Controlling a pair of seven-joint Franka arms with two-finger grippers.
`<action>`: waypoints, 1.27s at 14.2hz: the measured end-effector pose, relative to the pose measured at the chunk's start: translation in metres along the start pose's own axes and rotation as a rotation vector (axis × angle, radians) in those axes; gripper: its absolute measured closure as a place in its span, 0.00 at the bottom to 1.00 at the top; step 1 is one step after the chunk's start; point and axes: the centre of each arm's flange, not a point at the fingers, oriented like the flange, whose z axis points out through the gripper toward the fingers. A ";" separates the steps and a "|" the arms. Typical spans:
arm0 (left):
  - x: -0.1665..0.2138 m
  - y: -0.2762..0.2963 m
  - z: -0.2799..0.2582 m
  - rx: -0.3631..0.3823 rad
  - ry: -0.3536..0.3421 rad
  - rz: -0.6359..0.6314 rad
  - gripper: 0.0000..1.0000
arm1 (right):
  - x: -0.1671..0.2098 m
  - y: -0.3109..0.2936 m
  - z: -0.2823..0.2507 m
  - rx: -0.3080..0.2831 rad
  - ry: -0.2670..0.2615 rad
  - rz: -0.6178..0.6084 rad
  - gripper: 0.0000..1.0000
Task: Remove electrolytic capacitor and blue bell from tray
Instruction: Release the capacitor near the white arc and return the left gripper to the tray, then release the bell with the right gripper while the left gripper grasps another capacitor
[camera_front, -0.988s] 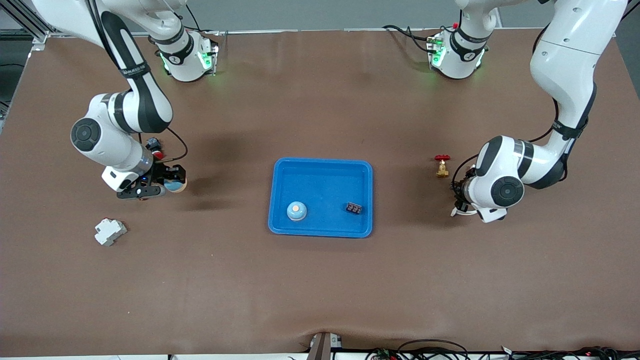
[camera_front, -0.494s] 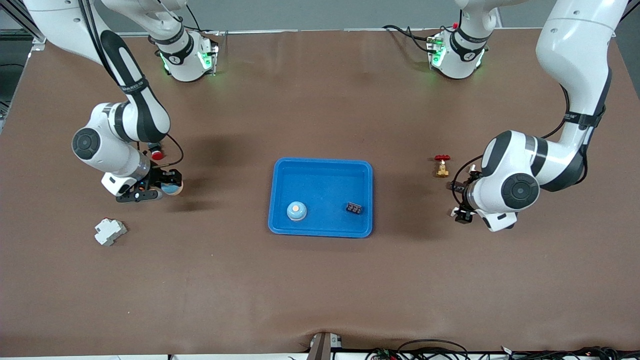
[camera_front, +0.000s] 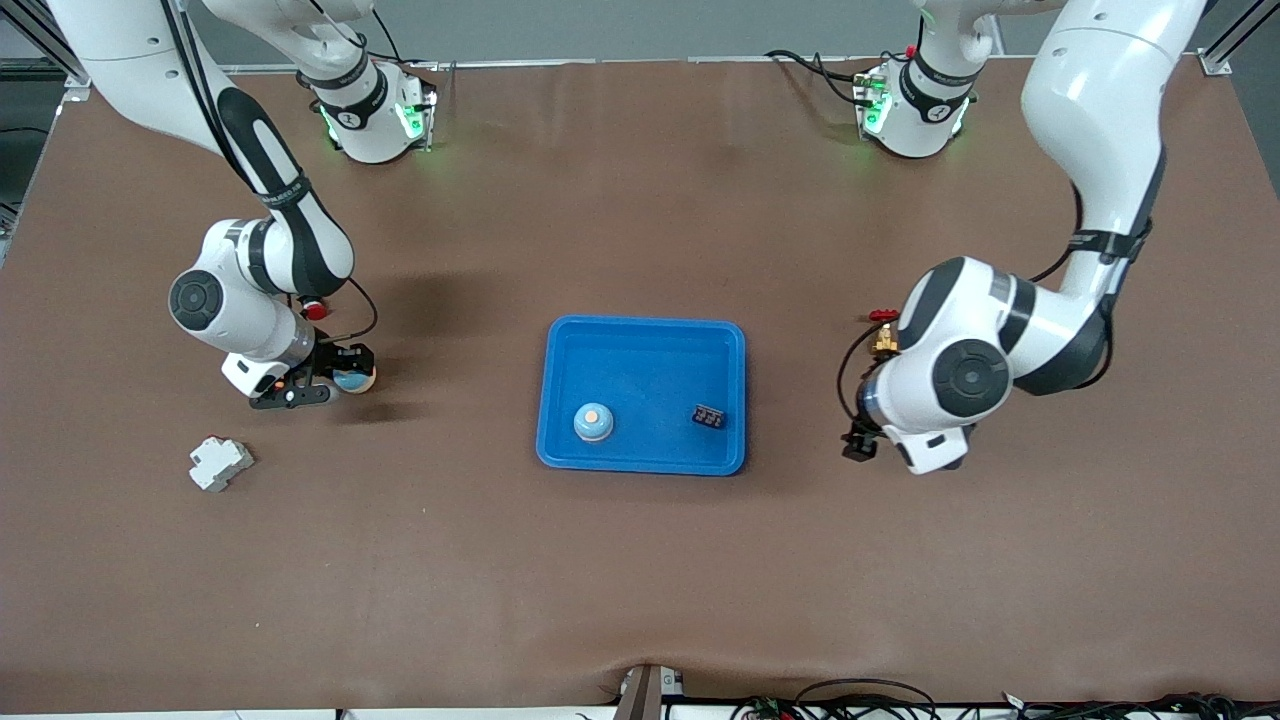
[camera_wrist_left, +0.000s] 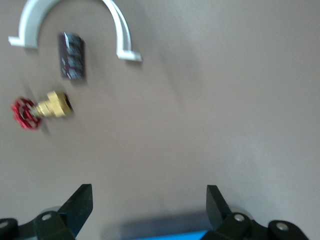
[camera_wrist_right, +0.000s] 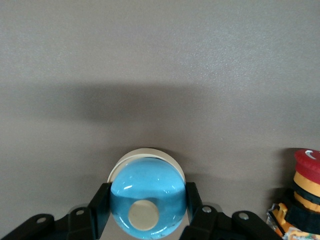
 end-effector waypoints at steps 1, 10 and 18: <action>-0.015 0.004 -0.001 -0.010 -0.002 0.000 0.00 | 0.000 0.000 0.001 -0.001 0.003 0.000 0.36; -0.160 0.013 0.039 -0.110 -0.050 -0.051 0.00 | 0.001 0.000 0.007 -0.003 0.013 0.001 0.25; -0.185 0.018 0.108 -0.121 0.016 -0.053 0.07 | 0.029 -0.029 -0.034 0.019 -0.033 0.035 0.00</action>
